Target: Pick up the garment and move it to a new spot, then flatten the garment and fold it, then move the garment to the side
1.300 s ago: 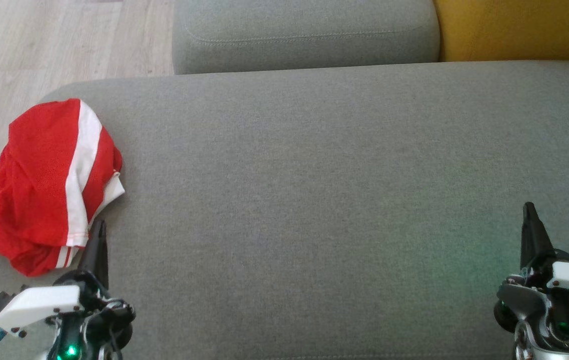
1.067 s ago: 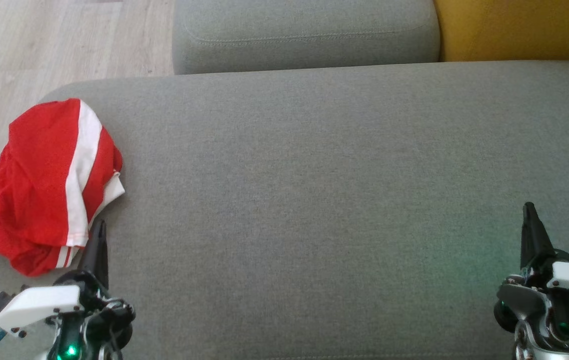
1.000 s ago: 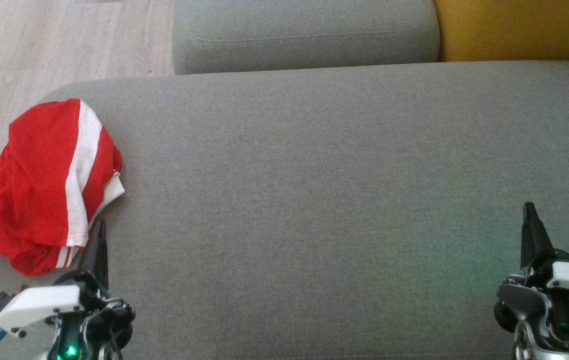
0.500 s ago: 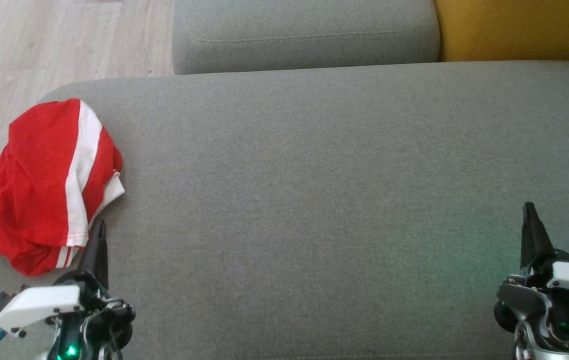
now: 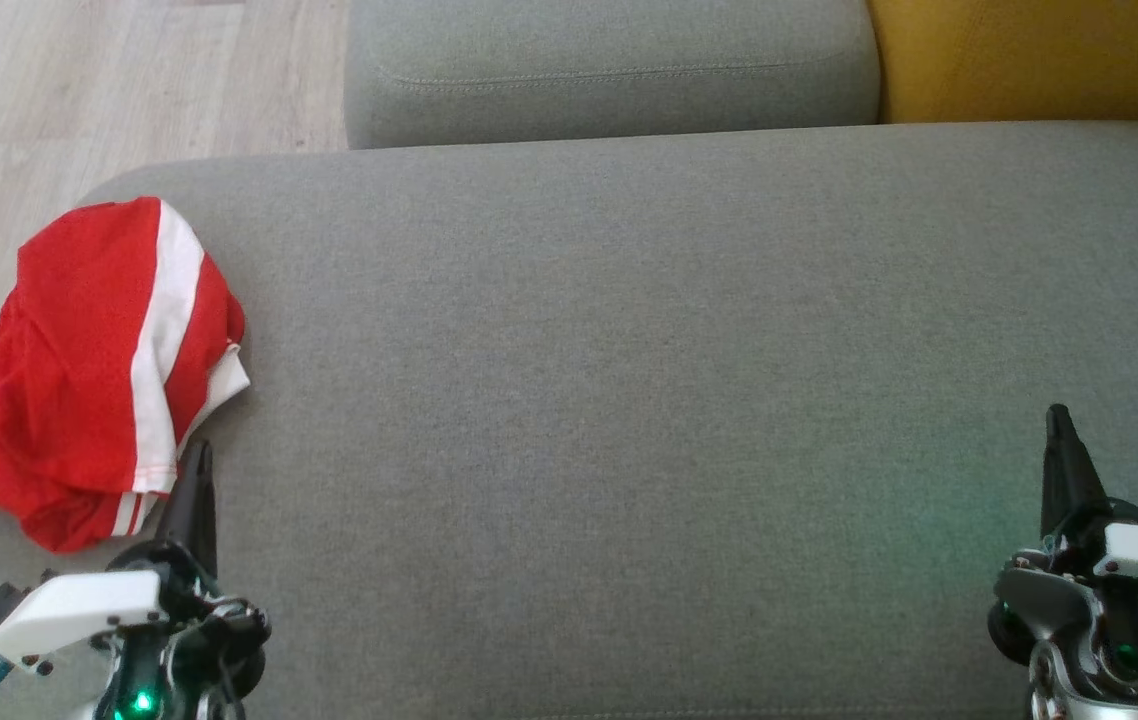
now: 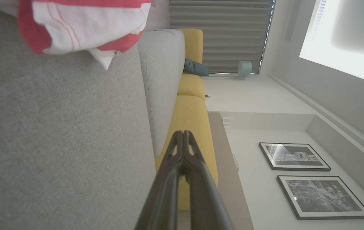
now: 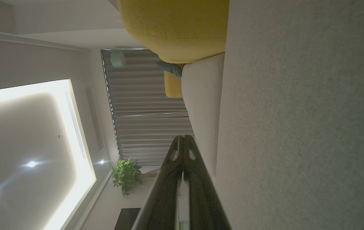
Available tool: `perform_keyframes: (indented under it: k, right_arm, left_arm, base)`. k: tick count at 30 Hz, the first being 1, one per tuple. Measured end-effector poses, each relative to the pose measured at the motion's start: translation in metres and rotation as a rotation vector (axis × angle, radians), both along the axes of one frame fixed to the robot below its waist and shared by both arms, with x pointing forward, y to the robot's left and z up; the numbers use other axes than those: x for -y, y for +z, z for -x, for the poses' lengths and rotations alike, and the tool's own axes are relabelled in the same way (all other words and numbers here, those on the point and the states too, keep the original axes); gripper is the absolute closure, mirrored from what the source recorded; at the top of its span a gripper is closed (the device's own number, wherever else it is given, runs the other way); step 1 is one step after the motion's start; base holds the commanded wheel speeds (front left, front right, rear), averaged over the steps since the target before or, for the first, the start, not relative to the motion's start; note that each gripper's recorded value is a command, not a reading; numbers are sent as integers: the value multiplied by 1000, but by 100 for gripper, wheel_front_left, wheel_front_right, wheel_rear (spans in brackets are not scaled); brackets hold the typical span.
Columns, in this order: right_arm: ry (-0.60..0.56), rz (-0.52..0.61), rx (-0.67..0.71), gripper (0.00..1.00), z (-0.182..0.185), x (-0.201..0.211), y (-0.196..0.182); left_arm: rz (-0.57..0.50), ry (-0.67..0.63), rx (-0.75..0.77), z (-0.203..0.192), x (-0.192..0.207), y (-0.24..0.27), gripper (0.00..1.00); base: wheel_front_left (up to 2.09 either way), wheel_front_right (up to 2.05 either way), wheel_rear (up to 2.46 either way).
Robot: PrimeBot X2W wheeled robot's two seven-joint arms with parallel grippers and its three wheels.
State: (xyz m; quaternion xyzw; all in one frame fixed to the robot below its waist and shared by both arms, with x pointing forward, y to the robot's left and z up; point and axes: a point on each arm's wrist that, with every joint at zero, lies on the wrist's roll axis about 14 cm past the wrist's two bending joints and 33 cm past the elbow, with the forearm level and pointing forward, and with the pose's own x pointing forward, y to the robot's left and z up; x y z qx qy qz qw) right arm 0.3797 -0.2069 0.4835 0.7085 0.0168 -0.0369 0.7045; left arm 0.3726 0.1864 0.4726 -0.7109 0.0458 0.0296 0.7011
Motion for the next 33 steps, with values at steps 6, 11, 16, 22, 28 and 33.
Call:
perform_keyframes:
  k: [6, 11, 16, 22, 28, 33]
  right_arm:
    - [0, 0, 0, 100, 0, 0, 0]
    - [0, 0, 0, 100, 0, 0, 0]
    - [0, 0, 0, 100, 0, 0, 0]
    - [0, 0, 0, 100, 0, 0, 0]
    - [0, 0, 0, 100, 0, 0, 0]
    - [0, 0, 0, 100, 0, 0, 0]
  left_arm:
    - [0, 0, 0, 0, 0, 0, 100]
    - [0, 0, 0, 0, 0, 0, 100]
    - [0, 0, 0, 0, 0, 0, 100]
    - [0, 0, 0, 0, 0, 0, 100]
    - [0, 0, 0, 0, 0, 0, 100]
    - [0, 0, 0, 0, 0, 0, 100]
  base:
    - [0, 0, 0]
    - [0, 0, 0]
    - [0, 0, 0]
    - [0, 0, 0]
    - [0, 0, 0]
    - [0, 0, 0]
